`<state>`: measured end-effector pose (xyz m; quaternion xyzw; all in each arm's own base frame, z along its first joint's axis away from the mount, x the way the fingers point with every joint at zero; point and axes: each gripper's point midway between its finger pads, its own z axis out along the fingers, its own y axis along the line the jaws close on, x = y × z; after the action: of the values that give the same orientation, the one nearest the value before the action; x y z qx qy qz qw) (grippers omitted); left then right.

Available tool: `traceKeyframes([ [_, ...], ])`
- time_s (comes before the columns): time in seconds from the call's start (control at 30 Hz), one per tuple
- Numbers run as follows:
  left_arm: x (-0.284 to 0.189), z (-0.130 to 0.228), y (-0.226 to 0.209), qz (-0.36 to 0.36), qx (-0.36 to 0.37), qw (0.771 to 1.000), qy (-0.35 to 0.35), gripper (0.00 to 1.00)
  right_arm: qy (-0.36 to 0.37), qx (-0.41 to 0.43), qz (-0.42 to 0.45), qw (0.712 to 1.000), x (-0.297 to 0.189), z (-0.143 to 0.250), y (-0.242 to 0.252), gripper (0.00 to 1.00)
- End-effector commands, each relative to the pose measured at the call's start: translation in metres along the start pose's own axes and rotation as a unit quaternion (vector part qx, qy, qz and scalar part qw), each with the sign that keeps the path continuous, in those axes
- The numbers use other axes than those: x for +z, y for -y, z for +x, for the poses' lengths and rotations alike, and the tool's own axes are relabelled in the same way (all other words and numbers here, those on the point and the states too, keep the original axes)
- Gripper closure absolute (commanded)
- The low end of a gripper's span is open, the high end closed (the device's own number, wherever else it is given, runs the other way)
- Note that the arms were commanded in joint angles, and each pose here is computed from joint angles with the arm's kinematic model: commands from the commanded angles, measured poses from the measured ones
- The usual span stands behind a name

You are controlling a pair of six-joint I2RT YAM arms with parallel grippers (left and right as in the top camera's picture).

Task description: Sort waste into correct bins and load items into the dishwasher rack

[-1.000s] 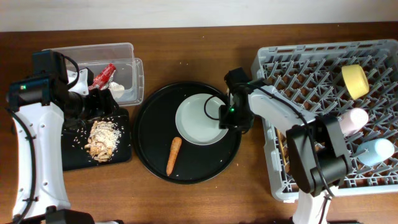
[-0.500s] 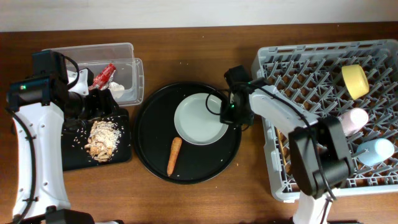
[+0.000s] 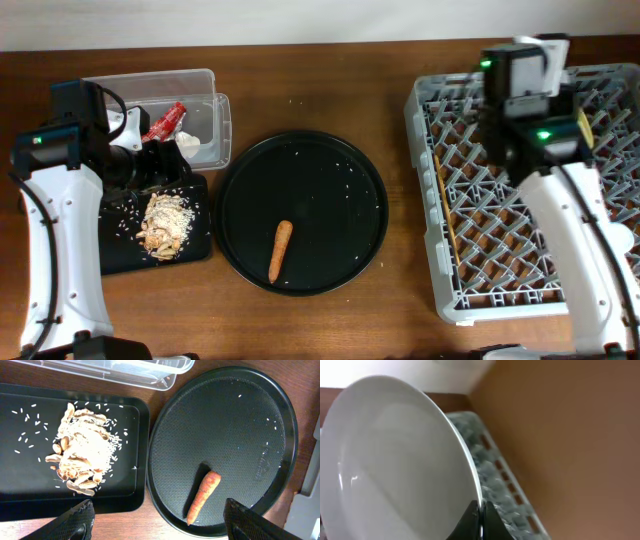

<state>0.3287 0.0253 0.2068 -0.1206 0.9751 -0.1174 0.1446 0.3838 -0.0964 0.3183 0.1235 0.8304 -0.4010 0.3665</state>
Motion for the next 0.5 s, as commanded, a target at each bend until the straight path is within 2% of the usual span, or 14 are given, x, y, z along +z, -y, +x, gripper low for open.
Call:
traceKeyframes([
  [0.0, -0.007, -0.002, 0.001, 0.004, 0.004, 1.0, 0.012, 0.18, -0.038, -0.017, 0.047, 0.998, 0.029, 0.012, 0.009, 0.96],
  [0.17, -0.007, -0.003, 0.001, 0.004, 0.005, 1.0, 0.014, 0.18, -0.097, -0.078, -0.026, 0.992, 0.063, 0.045, -0.071, 0.96],
  [0.33, -0.007, -0.003, 0.001, 0.004, 0.005, 1.0, 0.014, 0.18, -0.06, -0.13, -0.076, 0.987, 0.02, 0.039, -0.12, 0.96],
  [0.37, -0.007, -0.003, 0.001, 0.004, 0.005, 1.0, 0.014, 0.18, -0.059, -0.151, -0.085, 0.983, 0.009, 0.042, -0.128, 0.85],
  [0.4, -0.007, -0.003, 0.001, 0.004, 0.005, 1.0, 0.013, 0.13, -0.063, -0.166, -0.089, 0.98, 0.001, 0.048, -0.132, 0.62],
  [0.47, -0.007, -0.002, 0.001, 0.004, 0.004, 1.0, 0.012, 0.06, -0.075, -0.129, -0.097, 0.984, -0.008, 0.053, -0.128, 0.38],
])
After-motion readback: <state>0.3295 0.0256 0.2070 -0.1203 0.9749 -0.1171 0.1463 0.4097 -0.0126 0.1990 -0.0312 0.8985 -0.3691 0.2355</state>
